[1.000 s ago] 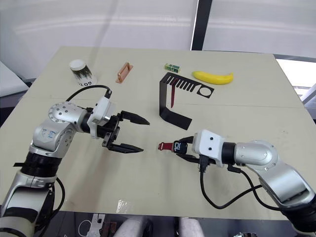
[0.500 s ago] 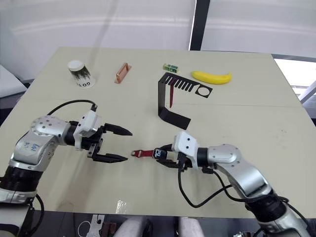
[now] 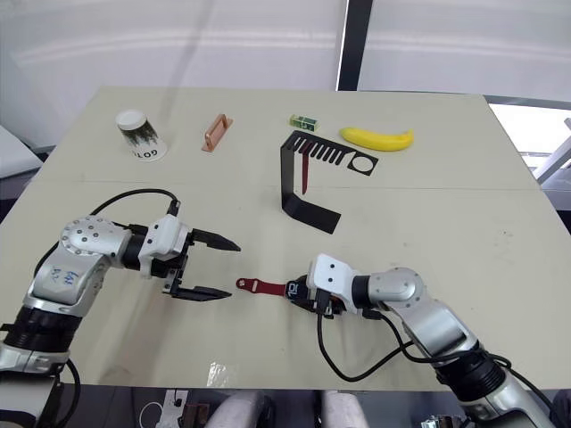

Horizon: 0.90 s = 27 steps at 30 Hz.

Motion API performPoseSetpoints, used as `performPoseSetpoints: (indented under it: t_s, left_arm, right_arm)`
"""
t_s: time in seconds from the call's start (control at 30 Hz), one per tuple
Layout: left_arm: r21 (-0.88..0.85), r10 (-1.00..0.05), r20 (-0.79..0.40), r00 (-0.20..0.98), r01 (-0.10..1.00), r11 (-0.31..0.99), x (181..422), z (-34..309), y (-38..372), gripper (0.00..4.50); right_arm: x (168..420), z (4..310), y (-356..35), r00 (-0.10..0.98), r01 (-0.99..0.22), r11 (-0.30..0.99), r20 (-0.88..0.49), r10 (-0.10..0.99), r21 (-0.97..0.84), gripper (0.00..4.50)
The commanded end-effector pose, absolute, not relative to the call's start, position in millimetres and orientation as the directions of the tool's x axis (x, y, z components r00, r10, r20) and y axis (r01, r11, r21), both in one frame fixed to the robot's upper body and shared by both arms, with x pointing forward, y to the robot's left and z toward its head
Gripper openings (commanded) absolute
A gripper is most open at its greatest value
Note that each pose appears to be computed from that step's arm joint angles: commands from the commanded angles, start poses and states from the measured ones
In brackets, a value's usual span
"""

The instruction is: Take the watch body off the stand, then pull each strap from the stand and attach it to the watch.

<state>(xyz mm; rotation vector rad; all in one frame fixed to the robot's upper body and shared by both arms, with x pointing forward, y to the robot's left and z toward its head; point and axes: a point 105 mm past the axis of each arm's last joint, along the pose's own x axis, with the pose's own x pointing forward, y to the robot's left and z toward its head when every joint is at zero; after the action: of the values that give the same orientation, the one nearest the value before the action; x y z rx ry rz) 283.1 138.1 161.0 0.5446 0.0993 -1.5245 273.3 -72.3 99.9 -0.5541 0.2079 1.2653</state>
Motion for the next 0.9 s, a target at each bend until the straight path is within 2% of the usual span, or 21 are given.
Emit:
performPoseSetpoints:
  t_s: [0.03, 0.07, 0.1, 0.2, 0.3, 0.4, 0.53, 0.63, 0.73, 0.87, 0.9]
  left_arm:
    - [0.294, -0.933, -0.35, 0.081, 0.955, -0.027, 285.7, 169.5, 134.9, 4.5]
    - [0.291, -0.937, -0.338, 0.09, 0.957, -0.013, 285.8, 169.8, 134.3, 4.5]
    - [0.288, -0.939, -0.33, 0.095, 0.958, -0.004, 285.7, 169.8, 133.9, 4.5]
    - [0.263, -0.949, -0.272, 0.16, 0.961, 0.087, 284.6, 172.8, 140.6, 4.5]
    - [0.232, -0.94, -0.16, 0.302, 0.937, 0.262, 289.6, 181.7, 153.5, 4.5]
    - [0.244, -0.869, -0.094, 0.486, 0.857, 0.454, 300.1, 182.8, 173.1, 4.5]
    - [0.192, -0.787, -0.081, 0.612, 0.784, 0.59, 294.6, 174.0, 200.8, 4.5]
    - [0.167, -0.742, -0.08, 0.665, 0.743, 0.648, 287.8, 170.7, 216.4, 4.5]
    - [0.155, -0.725, -0.062, 0.686, 0.724, 0.672, 285.3, 173.3, 219.0, 4.5]
    - [0.133, -0.742, -0.013, 0.67, 0.737, 0.663, 289.5, 181.7, 203.0, 4.5]
    - [0.142, -0.757, -0.012, 0.654, 0.75, 0.646, 290.0, 182.5, 195.9, 4.5]
  right_arm:
    - [269.8, 122.9, -72.8, 0.292, -0.926, 0.154, -0.396, 0.871, -0.344, 3.76]
    - [269.5, 128.1, -76.4, 0.301, -0.922, 0.162, -0.385, 0.873, -0.352, 4.34]
    - [269.0, 131.4, -78.9, 0.307, -0.919, 0.169, -0.377, 0.874, -0.356, 4.49]
    - [263.5, 156.9, -100.7, 0.37, -0.903, 0.269, -0.288, 0.883, -0.335, 4.49]
    - [260.0, 173.7, -132.6, 0.496, -0.855, 0.438, -0.192, 0.847, -0.277, 4.49]
    - [260.7, 179.5, -167.5, 0.649, -0.753, 0.612, -0.121, 0.751, -0.24, 4.49]
    - [249.4, 175.0, -209.3, 0.795, -0.604, 0.772, -0.089, 0.6, -0.198, 4.49]
    - [235.2, 168.8, -226.4, 0.841, -0.542, 0.824, -0.096, 0.533, -0.167, 4.49]
    - [228.7, 164.4, -230.0, 0.85, -0.527, 0.838, -0.099, 0.517, -0.141, 4.49]
    - [238.9, 165.6, -220.8, 0.84, -0.543, 0.831, -0.075, 0.538, -0.12, 4.49]
    - [244.1, 166.2, -216.8, 0.834, -0.552, 0.825, -0.069, 0.548, -0.117, 4.24]
